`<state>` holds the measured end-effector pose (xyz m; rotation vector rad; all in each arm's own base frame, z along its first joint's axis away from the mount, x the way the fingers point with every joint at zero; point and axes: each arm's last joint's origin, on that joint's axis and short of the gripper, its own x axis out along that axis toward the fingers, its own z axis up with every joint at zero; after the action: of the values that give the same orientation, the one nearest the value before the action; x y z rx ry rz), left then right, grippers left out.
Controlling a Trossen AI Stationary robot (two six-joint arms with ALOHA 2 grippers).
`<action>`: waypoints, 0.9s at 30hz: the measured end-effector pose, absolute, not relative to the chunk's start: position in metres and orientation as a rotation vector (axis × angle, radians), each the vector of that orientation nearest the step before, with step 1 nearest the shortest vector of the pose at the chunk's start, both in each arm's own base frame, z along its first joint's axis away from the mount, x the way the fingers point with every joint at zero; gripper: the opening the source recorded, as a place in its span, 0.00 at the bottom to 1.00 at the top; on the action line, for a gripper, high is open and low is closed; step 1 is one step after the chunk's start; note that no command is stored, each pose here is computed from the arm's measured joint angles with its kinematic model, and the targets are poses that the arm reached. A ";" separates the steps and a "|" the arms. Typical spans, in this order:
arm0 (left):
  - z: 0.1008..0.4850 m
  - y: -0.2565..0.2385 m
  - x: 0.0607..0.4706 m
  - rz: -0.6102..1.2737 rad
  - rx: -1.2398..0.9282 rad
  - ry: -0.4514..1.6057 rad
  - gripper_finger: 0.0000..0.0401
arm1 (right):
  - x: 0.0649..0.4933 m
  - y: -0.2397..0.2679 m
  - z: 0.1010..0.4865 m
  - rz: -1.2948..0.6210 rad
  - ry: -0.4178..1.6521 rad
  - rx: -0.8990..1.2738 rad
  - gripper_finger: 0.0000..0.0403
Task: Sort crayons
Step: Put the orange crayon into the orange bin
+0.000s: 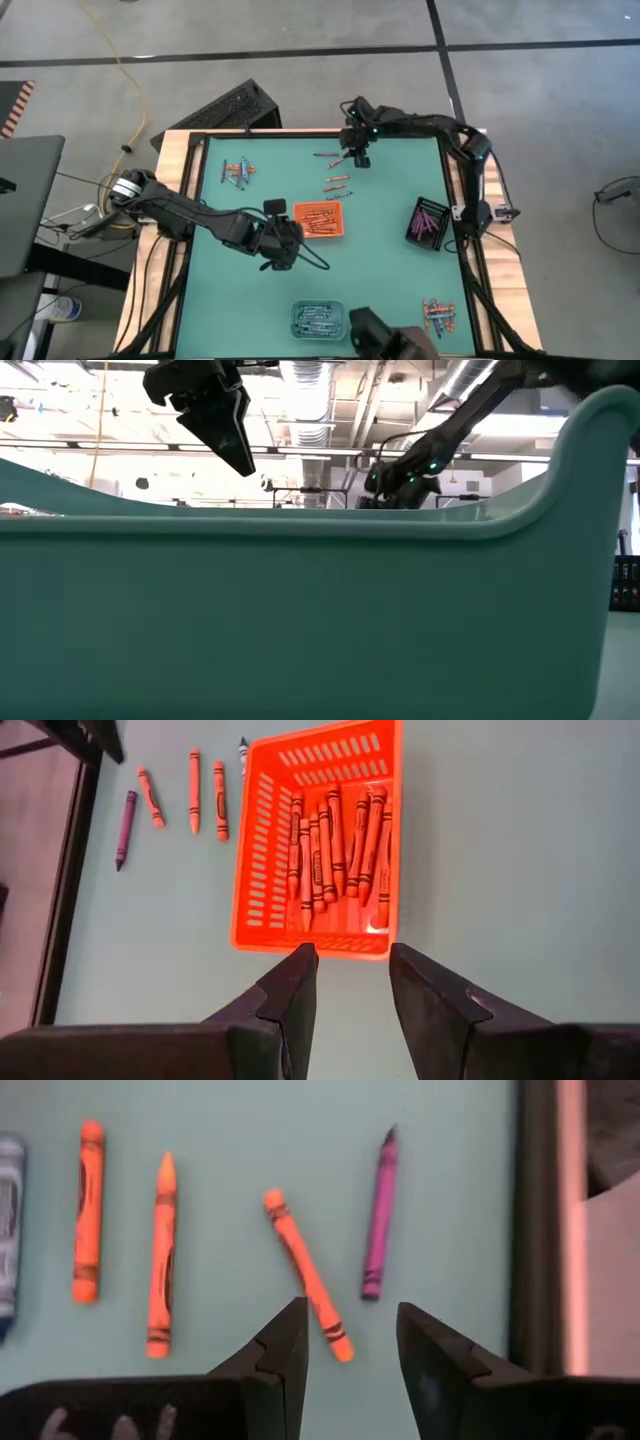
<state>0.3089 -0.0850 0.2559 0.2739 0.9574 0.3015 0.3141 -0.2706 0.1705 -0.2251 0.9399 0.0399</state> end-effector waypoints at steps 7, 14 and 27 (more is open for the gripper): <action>0.256 -0.079 0.310 0.318 0.266 0.965 0.29 | 0.320 -0.291 0.152 0.171 1.073 -0.202 0.36; 0.255 -0.076 0.310 0.326 0.264 0.973 0.29 | 0.326 -0.294 0.143 0.186 1.103 -0.264 0.34; 0.255 -0.076 0.310 0.326 0.260 0.979 0.29 | 0.347 -0.269 0.143 0.288 1.102 -0.370 0.23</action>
<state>0.3098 -0.0760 0.2550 0.2597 0.9788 0.3257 0.3465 -0.2686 0.1428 -0.3703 1.1019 0.2879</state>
